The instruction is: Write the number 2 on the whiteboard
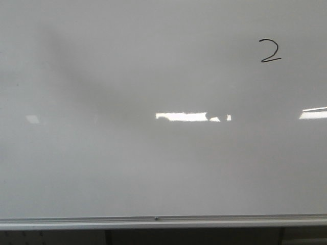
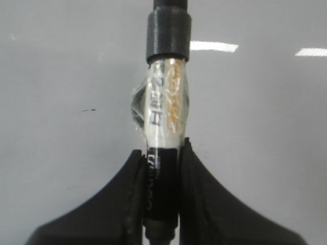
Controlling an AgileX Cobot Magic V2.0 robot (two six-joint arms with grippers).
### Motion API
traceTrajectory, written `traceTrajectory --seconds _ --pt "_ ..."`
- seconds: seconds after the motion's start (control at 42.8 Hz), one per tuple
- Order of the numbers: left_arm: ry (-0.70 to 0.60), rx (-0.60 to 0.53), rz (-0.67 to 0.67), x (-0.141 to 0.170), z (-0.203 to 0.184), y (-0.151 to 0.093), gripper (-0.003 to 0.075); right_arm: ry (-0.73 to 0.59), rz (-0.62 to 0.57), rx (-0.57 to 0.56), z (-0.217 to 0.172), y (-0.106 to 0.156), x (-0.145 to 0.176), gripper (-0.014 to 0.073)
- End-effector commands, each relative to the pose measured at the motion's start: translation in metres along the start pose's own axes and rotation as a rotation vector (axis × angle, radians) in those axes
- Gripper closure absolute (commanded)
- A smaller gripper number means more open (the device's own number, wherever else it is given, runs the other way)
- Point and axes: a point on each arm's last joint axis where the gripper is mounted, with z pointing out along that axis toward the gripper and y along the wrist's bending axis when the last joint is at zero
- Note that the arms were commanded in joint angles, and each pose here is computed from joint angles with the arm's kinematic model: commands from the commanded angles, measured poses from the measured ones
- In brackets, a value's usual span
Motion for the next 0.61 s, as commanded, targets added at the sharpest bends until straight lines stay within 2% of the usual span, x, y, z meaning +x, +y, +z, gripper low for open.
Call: traceTrajectory --seconds 0.0,0.164,0.398,0.491,0.585 --pt "-0.136 0.074 0.014 -0.014 0.008 -0.005 0.0710 -0.081 0.001 0.035 -0.009 -0.003 -0.009 0.0183" --pt "-0.180 0.084 0.030 -0.010 0.024 -0.003 0.0709 -0.081 0.001 0.035 -0.009 -0.003 -0.009 0.0183" --pt "-0.164 0.064 0.017 -0.008 0.047 0.003 0.0696 -0.081 0.001 0.035 -0.009 -0.003 -0.009 0.0183" --pt "-0.153 0.063 0.022 -0.005 0.052 0.004 0.0630 -0.081 0.001 0.035 -0.009 -0.003 -0.009 0.0183" --pt "-0.142 0.062 0.021 -0.002 0.054 0.005 0.0515 -0.082 0.001 0.036 -0.009 -0.003 -0.009 0.0183"
